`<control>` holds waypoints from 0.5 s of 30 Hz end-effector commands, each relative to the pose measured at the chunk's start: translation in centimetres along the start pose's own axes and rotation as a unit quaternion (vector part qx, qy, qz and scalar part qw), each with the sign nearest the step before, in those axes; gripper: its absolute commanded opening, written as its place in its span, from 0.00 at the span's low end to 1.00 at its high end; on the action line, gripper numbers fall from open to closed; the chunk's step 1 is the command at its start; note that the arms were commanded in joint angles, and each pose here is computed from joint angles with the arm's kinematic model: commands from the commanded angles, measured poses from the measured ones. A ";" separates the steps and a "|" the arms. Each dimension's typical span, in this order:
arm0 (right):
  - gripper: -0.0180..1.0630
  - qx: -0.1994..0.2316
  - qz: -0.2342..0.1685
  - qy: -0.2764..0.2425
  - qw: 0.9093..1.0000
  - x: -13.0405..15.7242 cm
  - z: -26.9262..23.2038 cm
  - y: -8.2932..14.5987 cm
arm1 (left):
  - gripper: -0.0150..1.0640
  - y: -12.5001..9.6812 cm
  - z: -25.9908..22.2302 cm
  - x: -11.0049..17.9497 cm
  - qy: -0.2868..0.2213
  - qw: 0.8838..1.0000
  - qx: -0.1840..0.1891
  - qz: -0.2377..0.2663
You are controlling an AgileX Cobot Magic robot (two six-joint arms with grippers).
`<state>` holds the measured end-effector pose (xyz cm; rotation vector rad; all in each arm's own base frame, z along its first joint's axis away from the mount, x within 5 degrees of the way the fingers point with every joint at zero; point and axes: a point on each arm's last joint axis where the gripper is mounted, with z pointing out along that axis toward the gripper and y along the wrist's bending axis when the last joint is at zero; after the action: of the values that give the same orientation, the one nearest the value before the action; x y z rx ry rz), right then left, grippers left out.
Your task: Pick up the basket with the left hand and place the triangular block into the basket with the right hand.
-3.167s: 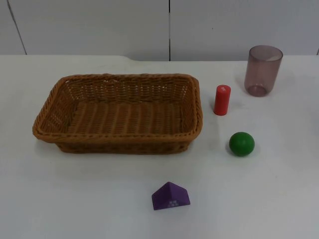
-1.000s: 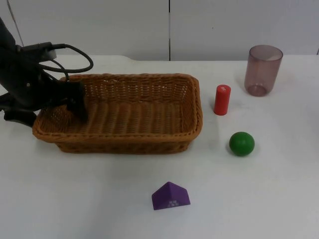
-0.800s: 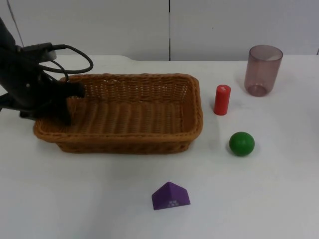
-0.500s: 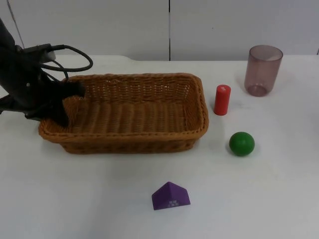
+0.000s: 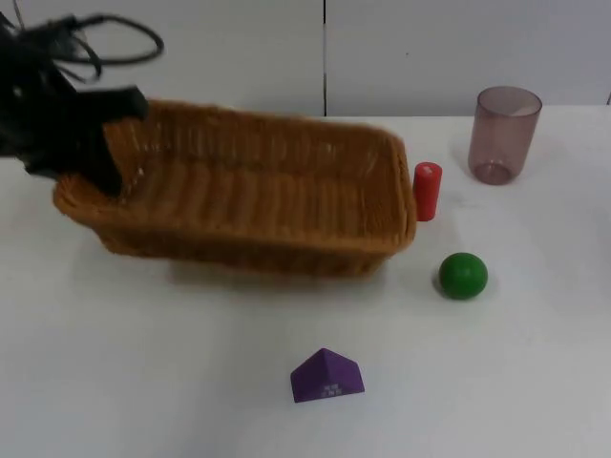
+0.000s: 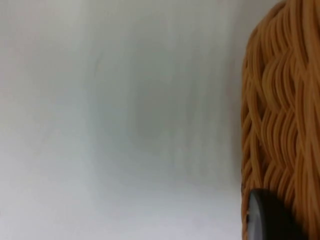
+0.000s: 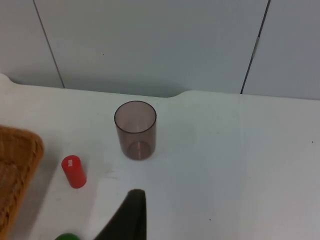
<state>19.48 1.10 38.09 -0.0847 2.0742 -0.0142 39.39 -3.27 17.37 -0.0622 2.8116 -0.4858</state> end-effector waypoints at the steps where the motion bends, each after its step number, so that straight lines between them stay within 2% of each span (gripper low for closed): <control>1: 0.99 0.000 -0.025 -0.005 1.000 -0.2 -0.1 0.1 | 0.02 -0.8 -2.6 0.0 -0.004 0.999 0.047 -0.020; 7: 0.99 -0.014 -0.050 0.011 0.999 0.1 -0.1 0.4 | 0.02 -0.9 -5.0 0.0 -0.015 0.994 0.090 -0.053; 9: 0.99 -0.037 -0.060 0.025 0.997 0.3 0.0 1.0 | 0.02 -1.0 -6.3 -0.1 -0.033 0.993 0.095 -0.058; 10: 0.99 -0.055 -0.052 0.028 0.997 0.4 -0.1 1.6 | 0.02 -1.0 -7.0 -0.2 -0.043 0.993 0.095 -0.060; 13: 0.99 -0.106 -0.076 0.048 0.990 0.8 0.4 3.7 | 0.02 -1.3 -8.3 -0.3 -0.071 0.991 0.089 -0.064; 15: 0.99 -0.121 -0.086 0.052 0.987 0.9 0.4 4.4 | 0.02 -1.3 -8.5 -0.4 -0.078 0.991 0.087 -0.069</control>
<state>19.29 5.16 36.72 -0.3981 2.1651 0.1196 37.40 -1.64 24.62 -0.2027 2.6563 -0.6862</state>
